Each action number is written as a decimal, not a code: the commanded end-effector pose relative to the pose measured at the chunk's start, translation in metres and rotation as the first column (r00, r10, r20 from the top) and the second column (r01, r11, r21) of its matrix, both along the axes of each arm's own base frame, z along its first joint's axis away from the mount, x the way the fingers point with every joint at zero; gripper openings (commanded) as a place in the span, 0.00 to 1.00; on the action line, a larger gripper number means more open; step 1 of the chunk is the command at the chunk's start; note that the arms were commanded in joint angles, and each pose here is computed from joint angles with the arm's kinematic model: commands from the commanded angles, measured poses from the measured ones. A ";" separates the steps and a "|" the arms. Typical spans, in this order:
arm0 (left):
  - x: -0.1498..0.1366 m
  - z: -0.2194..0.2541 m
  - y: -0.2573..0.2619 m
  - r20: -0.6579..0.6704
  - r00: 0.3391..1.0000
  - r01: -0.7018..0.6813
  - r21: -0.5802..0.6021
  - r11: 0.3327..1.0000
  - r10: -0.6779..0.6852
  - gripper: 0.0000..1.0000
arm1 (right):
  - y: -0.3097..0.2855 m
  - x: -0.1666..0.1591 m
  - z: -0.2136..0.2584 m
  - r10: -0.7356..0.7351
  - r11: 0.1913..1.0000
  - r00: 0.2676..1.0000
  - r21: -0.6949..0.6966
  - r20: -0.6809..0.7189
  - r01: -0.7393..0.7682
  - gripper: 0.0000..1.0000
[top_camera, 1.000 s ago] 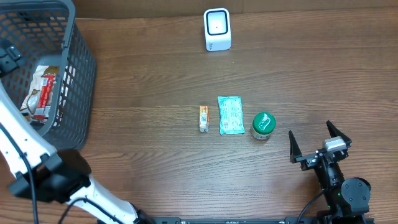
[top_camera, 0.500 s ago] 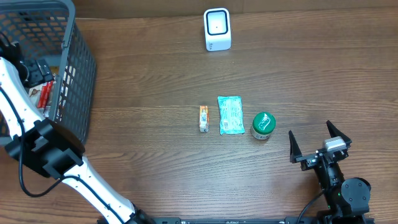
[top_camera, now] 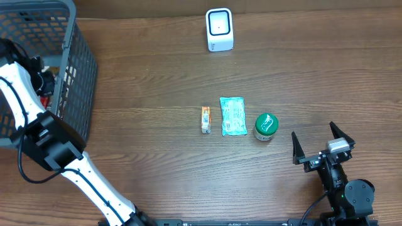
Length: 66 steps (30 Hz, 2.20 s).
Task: Scan the item barcode
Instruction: 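Lower the left gripper into the basket and grasp the red-and-white snack bag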
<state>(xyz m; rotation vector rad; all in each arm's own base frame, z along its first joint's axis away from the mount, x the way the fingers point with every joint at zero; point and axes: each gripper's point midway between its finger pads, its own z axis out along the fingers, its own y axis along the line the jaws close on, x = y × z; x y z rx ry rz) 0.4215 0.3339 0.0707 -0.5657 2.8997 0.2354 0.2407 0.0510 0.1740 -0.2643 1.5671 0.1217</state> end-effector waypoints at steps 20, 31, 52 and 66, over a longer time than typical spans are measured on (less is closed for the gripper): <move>-0.013 -0.068 -0.002 -0.113 0.993 0.028 -0.083 0.996 -0.037 0.86 | -0.001 0.000 -0.003 -0.004 1.000 1.000 -0.004 0.001 0.004 1.00; -0.024 -0.086 -0.010 -0.153 0.988 0.013 -0.117 0.993 -0.031 0.83 | -0.001 0.000 -0.003 -0.004 1.000 1.000 -0.004 0.001 0.004 1.00; -0.020 -0.074 -0.011 -0.133 0.991 -0.037 -0.118 0.992 0.021 0.04 | -0.001 0.000 -0.003 -0.004 1.000 1.000 -0.004 0.001 0.004 1.00; 0.010 0.049 0.006 0.126 0.954 -0.266 -0.055 0.962 0.271 0.04 | -0.001 0.000 -0.003 -0.004 1.000 1.000 -0.004 0.001 0.004 1.00</move>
